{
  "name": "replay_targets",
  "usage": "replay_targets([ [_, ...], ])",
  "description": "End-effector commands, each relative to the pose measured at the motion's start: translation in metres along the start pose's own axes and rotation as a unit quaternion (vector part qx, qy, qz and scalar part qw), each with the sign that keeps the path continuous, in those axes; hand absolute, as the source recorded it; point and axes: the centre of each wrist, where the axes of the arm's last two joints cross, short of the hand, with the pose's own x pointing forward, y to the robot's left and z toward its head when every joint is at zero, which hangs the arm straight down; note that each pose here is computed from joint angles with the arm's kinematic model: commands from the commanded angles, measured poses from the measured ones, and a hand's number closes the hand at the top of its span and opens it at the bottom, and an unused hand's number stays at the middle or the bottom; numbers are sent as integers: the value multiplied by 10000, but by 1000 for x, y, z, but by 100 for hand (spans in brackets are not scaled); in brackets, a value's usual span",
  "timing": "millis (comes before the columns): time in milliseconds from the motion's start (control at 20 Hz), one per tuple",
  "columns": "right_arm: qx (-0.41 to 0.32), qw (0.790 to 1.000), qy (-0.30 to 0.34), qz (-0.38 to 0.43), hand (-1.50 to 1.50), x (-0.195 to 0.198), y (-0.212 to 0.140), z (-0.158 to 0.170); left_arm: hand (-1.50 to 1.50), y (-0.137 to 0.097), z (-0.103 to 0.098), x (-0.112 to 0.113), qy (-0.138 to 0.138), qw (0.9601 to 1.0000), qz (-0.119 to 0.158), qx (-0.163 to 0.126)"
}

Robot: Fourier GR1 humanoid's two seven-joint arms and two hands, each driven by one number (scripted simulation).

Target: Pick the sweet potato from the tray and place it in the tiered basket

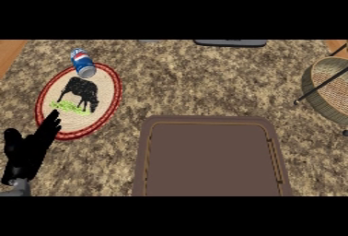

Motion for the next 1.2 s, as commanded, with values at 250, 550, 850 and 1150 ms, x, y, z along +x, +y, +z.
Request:
replay_targets([
  [250, 1022, 9868, 1204, -359, -150, -14, 32, -3, 0, -2, 1, 6, -35, 10000, -33, 32],
  [550, 26, 9882, 889, -1247, -150, -46, -2, -13, 0, -22, 2, -17, 91, 9999, 69, 17],
  [850, -786, 9540, 1509, -2468, -150, -50, -38, -12, 0, 10, 12, -13, 214, 9996, 66, 147],
  [1150, -474, 9028, 2230, -3647, -150, -91, -52, -18, 0, 9, 19, -23, 257, 9994, 112, 183],
])
